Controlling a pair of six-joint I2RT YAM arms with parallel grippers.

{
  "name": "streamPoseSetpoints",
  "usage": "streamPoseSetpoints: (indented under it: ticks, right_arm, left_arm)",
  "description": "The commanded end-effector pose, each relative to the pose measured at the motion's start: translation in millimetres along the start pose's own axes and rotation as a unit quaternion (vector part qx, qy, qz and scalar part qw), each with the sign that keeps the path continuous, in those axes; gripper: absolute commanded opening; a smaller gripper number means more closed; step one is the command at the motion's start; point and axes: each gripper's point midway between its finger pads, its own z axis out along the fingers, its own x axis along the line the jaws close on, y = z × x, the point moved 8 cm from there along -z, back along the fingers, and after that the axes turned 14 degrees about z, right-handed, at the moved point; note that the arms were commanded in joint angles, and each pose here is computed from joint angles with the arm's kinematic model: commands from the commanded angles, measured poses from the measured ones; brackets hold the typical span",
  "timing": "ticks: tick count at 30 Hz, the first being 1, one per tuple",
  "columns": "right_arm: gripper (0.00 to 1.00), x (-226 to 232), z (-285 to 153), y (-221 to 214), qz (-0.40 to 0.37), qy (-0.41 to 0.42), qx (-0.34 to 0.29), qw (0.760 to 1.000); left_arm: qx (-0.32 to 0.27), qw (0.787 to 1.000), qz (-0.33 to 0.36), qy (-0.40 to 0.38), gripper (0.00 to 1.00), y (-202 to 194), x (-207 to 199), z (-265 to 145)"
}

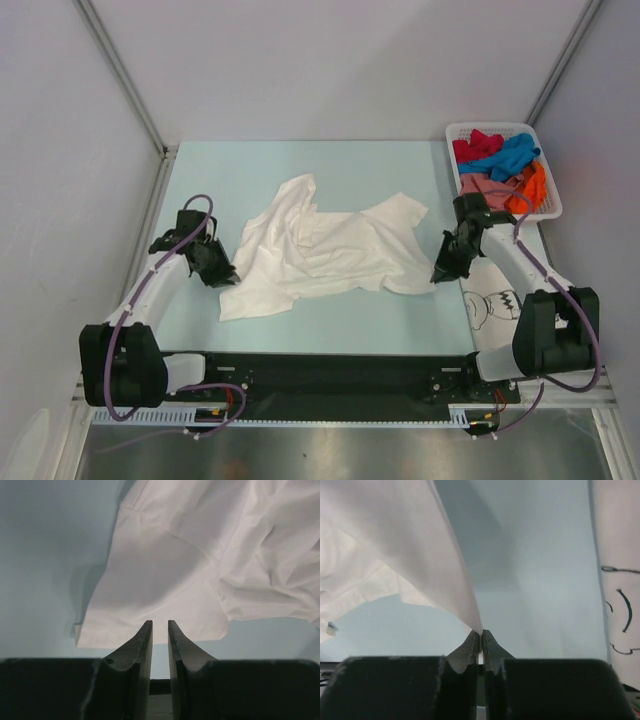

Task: Fold and stack the t-shirts
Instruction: Flatten the tshirt out

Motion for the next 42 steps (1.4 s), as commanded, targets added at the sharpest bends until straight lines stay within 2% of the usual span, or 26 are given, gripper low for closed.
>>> streamPoseSetpoints:
  ticks: [1, 3, 7, 8, 11, 15, 16, 17, 20, 22, 32, 42]
  right_arm:
    - [0.09, -24.8, 17.7, -3.1, 0.034, -0.031, 0.037, 0.998]
    - [0.13, -30.7, 30.7, 14.4, 0.033, -0.035, 0.028, 0.998]
    - [0.28, -39.2, 43.9, 34.7, 0.023, -0.065, 0.014, 0.998]
    - [0.34, -40.2, 40.8, 36.6, 0.022, -0.072, 0.008, 0.997]
    - [0.43, -43.3, 24.9, 25.0, 0.028, -0.070, 0.009, 0.997]
    - [0.41, -49.0, 19.8, 2.3, 0.042, -0.032, 0.012, 0.999]
    - [0.38, -49.3, 22.9, 1.2, 0.046, -0.023, 0.004, 0.999]
    - [0.30, -49.6, 25.3, -1.4, 0.061, -0.018, 0.003, 0.998]
    - [0.16, -52.9, 31.6, -8.7, 0.082, -0.009, 0.000, 0.997]
    - [0.14, -55.8, 36.3, -12.6, 0.086, -0.004, -0.003, 0.996]
    - [0.26, -53.1, 52.1, -3.6, 0.095, 0.007, -0.023, 0.995]
    - [0.29, -51.4, 58.3, 0.7, 0.100, 0.011, -0.029, 0.995]
  left_arm:
    - [-0.021, 1.000, 0.014, -0.004, 0.24, 12.9, -1.0, 0.9]
    - [-0.014, 1.000, 0.016, -0.001, 0.24, 14.6, -0.8, 4.3]
    - [-0.011, 1.000, 0.023, -0.007, 0.25, 17.5, -2.2, 5.7]
    - [-0.011, 1.000, 0.024, -0.008, 0.26, 17.9, -2.4, 5.4]
    - [-0.016, 0.999, 0.027, -0.010, 0.26, 17.3, -2.6, 2.8]
    - [-0.022, 0.999, 0.023, -0.004, 0.27, 10.4, 0.4, 1.1]
    - [-0.021, 1.000, 0.023, -0.003, 0.27, 8.7, 1.0, 1.0]
    - [-0.017, 1.000, 0.023, -0.003, 0.27, 5.8, 1.7, 1.9]
    - [-0.020, 0.999, 0.026, -0.009, 0.27, 7.6, -0.2, -1.3]
    - [-0.021, 0.999, 0.028, -0.012, 0.28, 8.5, -0.8, -1.9]
    - [-0.004, 0.999, 0.035, -0.027, 0.27, 9.6, -3.0, 3.7]
    - [-0.001, 0.999, 0.039, -0.027, 0.27, 8.6, -2.2, 3.4]
